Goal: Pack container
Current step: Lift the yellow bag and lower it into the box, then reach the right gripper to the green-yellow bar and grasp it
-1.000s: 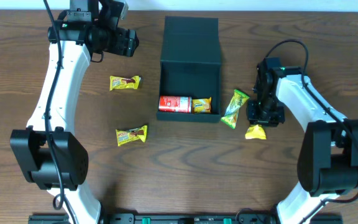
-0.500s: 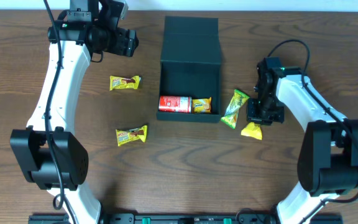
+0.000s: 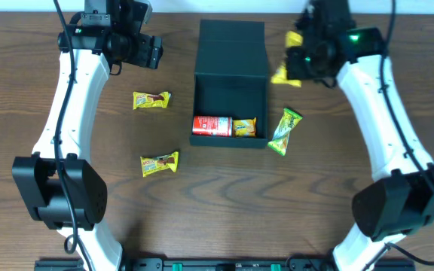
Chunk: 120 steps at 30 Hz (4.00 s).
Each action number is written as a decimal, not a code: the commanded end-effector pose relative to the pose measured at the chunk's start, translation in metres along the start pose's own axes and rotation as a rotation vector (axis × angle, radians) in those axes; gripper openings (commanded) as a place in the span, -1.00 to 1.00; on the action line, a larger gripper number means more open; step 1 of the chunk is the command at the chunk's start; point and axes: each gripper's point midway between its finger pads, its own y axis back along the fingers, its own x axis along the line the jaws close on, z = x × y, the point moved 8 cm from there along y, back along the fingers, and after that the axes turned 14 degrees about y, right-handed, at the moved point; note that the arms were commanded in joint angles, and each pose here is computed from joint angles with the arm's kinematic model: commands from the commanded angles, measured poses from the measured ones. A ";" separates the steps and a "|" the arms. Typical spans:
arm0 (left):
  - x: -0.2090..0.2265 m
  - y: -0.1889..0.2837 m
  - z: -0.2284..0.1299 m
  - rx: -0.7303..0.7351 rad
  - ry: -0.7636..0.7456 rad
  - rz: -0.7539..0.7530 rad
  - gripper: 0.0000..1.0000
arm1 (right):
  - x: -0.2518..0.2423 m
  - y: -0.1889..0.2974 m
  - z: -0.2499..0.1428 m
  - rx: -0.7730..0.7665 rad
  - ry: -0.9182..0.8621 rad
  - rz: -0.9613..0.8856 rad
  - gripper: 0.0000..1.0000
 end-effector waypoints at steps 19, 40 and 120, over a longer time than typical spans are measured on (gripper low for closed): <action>0.002 0.005 0.002 -0.008 -0.016 0.022 0.79 | 0.065 -0.092 -0.023 0.239 0.077 0.148 -0.97; 0.001 0.005 0.000 0.002 -0.014 0.014 0.91 | 0.025 -0.112 -0.040 0.342 -0.030 0.120 -0.97; 0.002 0.005 -0.001 0.011 -0.012 0.015 0.90 | -0.021 -0.090 -0.119 0.654 -0.331 0.072 0.00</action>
